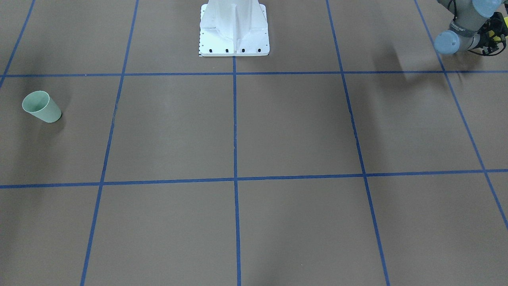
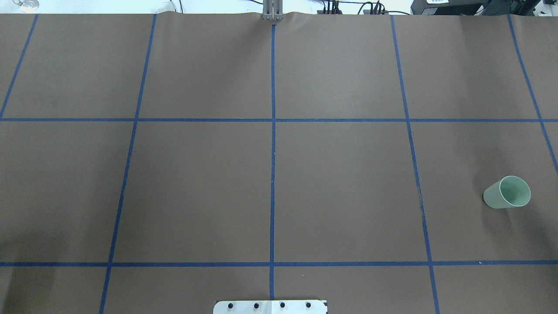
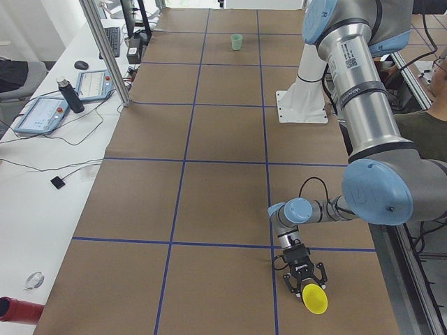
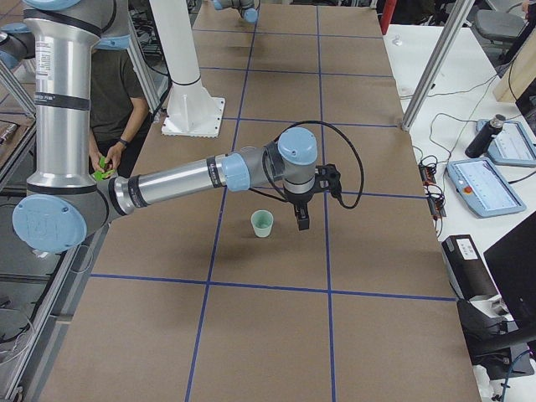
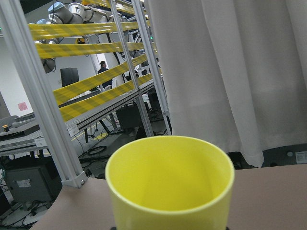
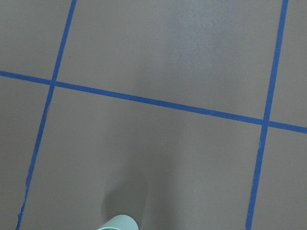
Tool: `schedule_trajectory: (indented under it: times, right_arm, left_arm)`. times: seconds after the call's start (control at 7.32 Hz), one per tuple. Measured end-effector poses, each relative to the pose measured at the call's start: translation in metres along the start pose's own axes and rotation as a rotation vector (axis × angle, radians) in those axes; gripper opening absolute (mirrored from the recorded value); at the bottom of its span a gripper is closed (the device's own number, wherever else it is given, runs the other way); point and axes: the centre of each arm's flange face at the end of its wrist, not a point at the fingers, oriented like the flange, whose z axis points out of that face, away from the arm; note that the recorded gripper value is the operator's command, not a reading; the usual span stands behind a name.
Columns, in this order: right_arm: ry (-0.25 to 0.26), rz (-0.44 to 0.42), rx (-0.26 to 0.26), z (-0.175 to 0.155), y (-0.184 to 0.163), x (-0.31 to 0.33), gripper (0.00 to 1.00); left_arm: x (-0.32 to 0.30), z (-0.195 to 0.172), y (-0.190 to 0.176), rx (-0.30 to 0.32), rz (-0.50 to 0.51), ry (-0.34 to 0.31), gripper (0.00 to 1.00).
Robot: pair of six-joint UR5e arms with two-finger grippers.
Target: Transfer and stack yellow cup on green cup
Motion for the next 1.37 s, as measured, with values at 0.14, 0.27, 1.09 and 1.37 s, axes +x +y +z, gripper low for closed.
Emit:
schedule_trajectory:
  times: [0.14, 0.27, 1.09, 1.37]
  right_arm:
    - [-0.005, 0.002, -0.002, 0.001, 0.0, 0.0, 1.0]
    - [-0.008, 0.004, -0.003, 0.001, 0.0, 0.0, 1.0]
    - [-0.011, -0.014, 0.007, -0.001, -0.006, -0.004, 1.0]
    - [-0.011, -0.031, 0.017, 0.001, -0.008, -0.002, 1.0]
  left_arm:
    - [0.01, -0.006, -0.002, 0.01, 0.029, 0.046, 0.14]
    - [0.024, -0.016, -0.005, 0.022, 0.052, 0.102, 0.15]
    - [0.163, -0.18, -0.046, 0.103, 0.072, 0.507, 0.17]
    - [0.193, -0.275, -0.039, 0.116, 0.127, 0.65, 0.17]
